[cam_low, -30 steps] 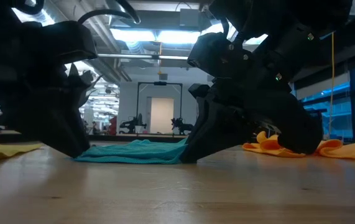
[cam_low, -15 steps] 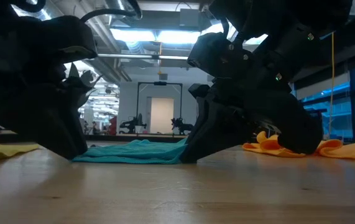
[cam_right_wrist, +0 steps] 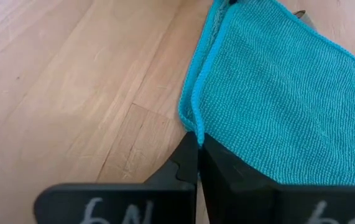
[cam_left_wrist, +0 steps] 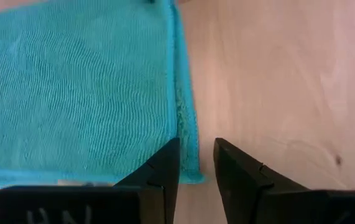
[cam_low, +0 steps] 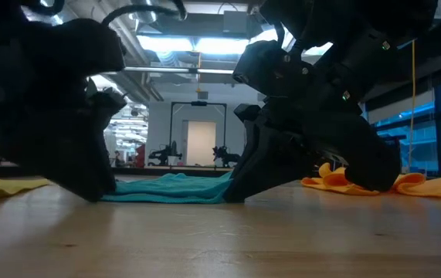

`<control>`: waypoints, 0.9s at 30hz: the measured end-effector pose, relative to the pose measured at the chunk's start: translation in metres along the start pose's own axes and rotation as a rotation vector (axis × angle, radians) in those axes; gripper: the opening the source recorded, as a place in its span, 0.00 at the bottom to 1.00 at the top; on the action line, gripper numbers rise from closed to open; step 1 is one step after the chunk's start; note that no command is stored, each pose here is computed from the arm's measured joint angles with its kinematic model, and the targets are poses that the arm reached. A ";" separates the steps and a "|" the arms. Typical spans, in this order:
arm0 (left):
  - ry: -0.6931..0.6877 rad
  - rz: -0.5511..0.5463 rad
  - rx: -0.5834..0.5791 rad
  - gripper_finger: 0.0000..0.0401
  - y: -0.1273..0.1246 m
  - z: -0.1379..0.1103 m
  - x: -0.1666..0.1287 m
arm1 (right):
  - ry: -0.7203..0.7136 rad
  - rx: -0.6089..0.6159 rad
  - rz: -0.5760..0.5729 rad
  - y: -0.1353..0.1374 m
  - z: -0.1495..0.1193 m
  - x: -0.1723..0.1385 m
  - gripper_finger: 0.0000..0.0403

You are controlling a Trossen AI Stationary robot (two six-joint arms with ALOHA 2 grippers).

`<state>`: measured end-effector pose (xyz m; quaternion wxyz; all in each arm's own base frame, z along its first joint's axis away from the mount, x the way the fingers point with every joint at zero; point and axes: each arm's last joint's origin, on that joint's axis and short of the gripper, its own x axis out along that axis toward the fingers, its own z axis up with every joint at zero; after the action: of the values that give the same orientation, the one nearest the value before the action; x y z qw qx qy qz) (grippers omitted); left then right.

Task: Roll microfiber towels into tight, uniform cylinder then place into a basket
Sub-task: Roll the blue microfiber towel

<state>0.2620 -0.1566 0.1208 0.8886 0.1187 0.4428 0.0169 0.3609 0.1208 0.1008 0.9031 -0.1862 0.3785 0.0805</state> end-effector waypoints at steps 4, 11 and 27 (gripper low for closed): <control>-0.070 -0.002 0.086 0.22 -0.006 0.019 -0.017 | 0.000 0.000 0.000 0.000 0.000 0.000 0.02; 0.006 0.069 0.055 0.22 -0.001 0.014 -0.017 | 0.001 0.000 0.000 0.000 0.000 0.000 0.02; 0.084 0.094 -0.009 0.22 0.001 0.005 0.009 | 0.000 0.000 0.000 0.000 0.000 0.000 0.02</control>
<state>0.2714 -0.1553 0.1166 0.8679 0.1346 0.4736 0.0654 0.3608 0.1208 0.1008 0.9030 -0.1862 0.3786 0.0806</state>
